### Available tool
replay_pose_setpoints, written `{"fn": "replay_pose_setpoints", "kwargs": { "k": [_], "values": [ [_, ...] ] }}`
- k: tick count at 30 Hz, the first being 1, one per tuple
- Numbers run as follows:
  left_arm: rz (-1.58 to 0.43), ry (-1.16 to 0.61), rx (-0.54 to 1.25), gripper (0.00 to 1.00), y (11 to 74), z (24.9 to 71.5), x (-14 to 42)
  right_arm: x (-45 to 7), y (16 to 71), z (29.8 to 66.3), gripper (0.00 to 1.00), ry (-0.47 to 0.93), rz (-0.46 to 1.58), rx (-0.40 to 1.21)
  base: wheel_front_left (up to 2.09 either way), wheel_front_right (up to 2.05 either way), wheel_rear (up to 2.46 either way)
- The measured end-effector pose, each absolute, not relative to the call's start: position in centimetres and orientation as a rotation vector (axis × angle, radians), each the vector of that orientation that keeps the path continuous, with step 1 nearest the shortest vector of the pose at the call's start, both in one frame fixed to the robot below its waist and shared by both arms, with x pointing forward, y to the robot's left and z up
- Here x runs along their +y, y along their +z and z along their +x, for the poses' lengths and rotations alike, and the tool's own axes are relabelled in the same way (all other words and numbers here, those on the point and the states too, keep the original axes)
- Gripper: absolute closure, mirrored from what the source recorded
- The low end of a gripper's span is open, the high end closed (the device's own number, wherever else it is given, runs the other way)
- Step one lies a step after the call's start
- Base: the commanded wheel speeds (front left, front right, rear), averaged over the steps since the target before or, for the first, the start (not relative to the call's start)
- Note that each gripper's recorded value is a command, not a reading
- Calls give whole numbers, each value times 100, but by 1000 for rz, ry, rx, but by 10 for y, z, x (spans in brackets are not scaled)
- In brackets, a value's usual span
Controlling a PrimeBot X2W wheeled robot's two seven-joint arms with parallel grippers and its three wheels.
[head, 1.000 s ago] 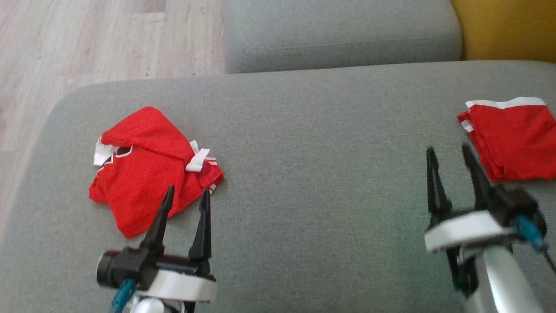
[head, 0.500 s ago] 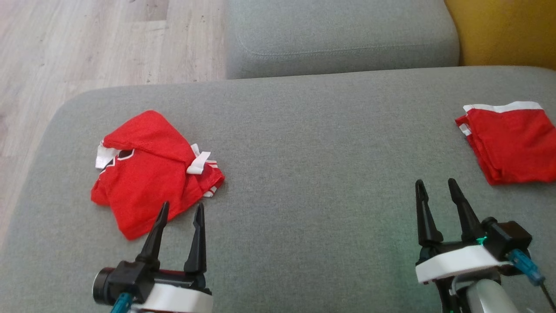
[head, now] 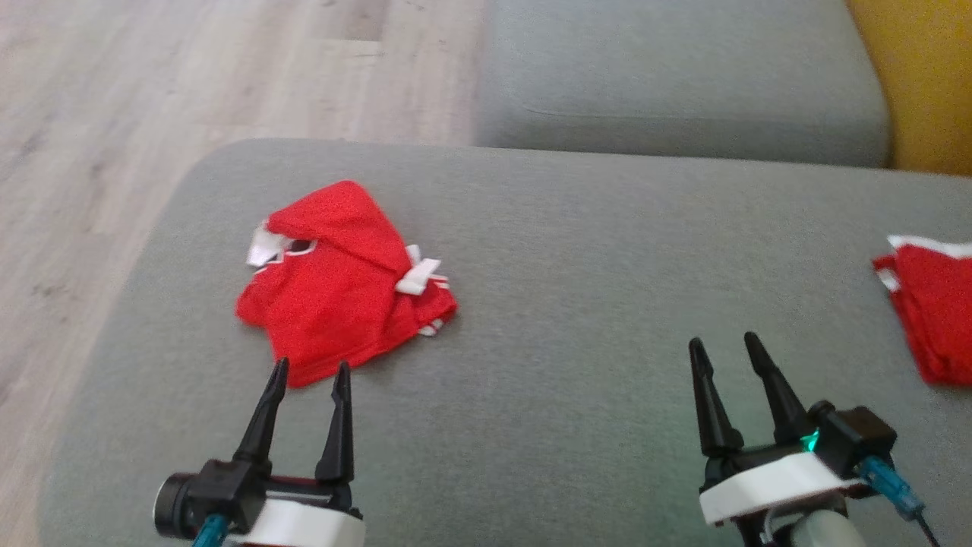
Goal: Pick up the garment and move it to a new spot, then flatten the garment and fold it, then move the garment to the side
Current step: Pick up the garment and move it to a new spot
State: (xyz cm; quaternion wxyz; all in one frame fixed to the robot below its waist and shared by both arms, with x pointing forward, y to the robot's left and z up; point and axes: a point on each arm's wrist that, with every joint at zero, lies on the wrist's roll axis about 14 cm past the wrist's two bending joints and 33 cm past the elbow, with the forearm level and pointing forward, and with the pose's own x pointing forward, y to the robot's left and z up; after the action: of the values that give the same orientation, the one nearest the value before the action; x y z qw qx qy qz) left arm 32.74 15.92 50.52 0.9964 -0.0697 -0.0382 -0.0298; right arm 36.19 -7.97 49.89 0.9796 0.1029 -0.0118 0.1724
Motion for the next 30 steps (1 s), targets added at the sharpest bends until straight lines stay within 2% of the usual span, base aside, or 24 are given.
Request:
{"fn": "replay_pose_setpoints", "kwargs": {
  "k": [11,17,23,30],
  "values": [
    [-131,114,-76,0,496,282,210,-3,502,349,0,584,223,2,0,0,0],
    [-138,166,-90,0,497,268,224,18,499,340,0,653,226,26,0,0,0],
    [-129,141,-52,0,486,269,220,19,495,339,0,656,232,37,0,0,0],
    [-43,-40,103,0,461,306,189,-1,482,348,0,588,240,69,0,0,0]
  ]
}}
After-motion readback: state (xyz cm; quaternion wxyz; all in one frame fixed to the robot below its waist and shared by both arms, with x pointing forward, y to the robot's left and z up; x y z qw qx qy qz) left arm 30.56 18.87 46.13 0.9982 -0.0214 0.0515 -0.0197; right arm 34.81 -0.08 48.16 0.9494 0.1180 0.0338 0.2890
